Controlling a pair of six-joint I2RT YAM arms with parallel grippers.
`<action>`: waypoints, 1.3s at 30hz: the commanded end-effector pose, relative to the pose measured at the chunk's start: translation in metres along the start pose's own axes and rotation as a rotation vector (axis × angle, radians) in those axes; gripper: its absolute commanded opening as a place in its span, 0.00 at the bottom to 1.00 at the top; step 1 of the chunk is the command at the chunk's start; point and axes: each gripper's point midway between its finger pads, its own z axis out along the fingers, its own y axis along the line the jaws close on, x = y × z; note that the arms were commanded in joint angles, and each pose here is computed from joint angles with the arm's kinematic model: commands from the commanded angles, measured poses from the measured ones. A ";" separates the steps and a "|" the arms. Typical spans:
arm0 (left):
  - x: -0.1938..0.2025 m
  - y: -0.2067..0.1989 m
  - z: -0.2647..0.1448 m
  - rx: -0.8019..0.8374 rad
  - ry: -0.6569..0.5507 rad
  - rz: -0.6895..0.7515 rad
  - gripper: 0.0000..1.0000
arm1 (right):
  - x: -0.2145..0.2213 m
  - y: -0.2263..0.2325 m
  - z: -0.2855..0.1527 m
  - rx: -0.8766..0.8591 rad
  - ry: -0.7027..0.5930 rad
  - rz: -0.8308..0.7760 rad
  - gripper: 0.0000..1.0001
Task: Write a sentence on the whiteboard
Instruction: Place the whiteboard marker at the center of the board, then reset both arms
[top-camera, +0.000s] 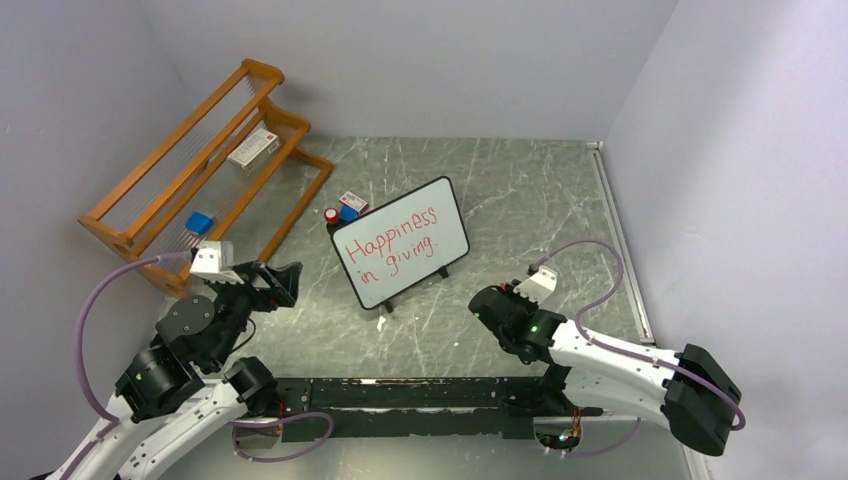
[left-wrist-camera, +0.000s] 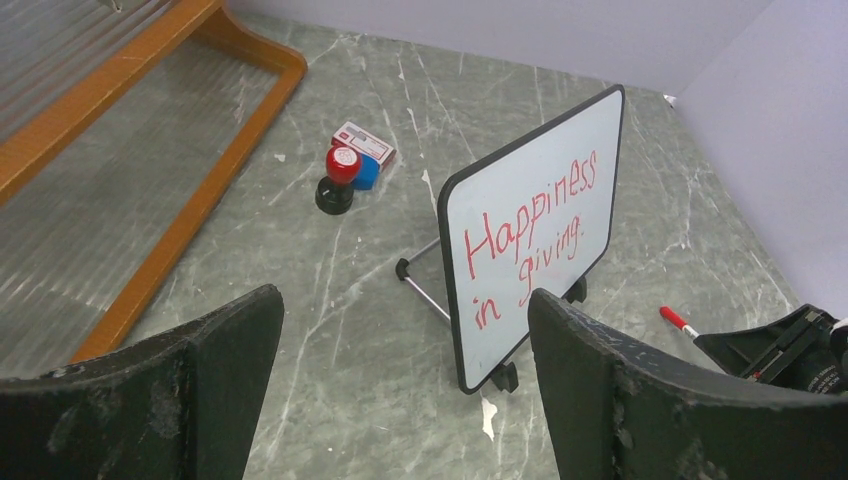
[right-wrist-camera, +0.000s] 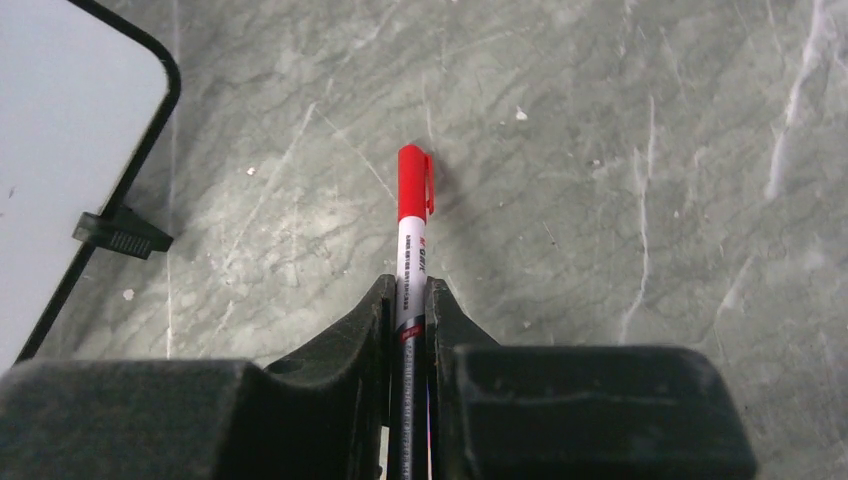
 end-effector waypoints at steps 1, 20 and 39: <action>0.001 0.002 -0.003 0.005 0.001 0.013 0.94 | 0.007 -0.014 0.003 0.050 0.004 0.098 0.20; -0.043 0.000 -0.037 0.068 -0.089 -0.039 0.97 | -0.131 0.011 -0.093 -0.251 -0.143 0.044 1.00; -0.040 0.025 -0.031 -0.047 -0.163 -0.056 0.98 | -0.208 -0.019 -0.140 -0.283 -0.339 -0.036 1.00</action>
